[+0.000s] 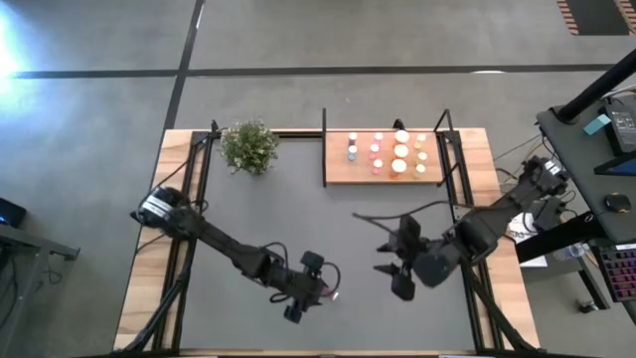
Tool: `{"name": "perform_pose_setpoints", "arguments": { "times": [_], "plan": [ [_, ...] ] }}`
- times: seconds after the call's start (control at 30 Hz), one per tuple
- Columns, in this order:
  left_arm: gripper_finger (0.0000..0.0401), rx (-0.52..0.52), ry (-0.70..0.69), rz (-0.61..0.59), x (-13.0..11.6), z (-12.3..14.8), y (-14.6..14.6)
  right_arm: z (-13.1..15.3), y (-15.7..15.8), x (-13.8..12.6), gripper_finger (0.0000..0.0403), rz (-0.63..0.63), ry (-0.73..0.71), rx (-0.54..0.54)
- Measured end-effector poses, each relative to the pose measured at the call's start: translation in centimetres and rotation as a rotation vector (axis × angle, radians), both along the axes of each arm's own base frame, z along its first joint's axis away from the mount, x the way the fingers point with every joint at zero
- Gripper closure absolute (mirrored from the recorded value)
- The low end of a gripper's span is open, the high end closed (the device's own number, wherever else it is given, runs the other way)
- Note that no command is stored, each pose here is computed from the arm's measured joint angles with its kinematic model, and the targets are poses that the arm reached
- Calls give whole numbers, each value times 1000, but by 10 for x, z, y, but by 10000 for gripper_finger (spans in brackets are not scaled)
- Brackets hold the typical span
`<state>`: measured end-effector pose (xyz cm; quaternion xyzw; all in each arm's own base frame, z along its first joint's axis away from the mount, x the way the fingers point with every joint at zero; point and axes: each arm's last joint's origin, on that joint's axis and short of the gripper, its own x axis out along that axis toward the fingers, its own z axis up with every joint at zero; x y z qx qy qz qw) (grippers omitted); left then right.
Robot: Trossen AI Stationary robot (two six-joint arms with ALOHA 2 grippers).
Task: Pick and place medicine bottles onto shelf by color
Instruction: Put the blue pill bottle on the shelf aligned with the other blue pill bottles
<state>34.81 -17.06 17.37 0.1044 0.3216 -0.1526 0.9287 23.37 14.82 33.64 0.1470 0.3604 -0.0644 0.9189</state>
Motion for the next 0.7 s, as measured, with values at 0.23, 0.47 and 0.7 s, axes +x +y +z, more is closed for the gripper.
{"name": "perform_pose_setpoints", "arguments": {
  "times": [0.23,0.47,0.7],
  "plan": [
    [191,54,29,42,11,-24,-3,-17,12,10,197,-9,53,-17],
    [191,91,69,71,10,-39,4,-27,16,15,197,-9,87,-42],
    [191,93,80,71,6,-44,6,-26,15,15,197,-3,85,-47]
  ]
}}
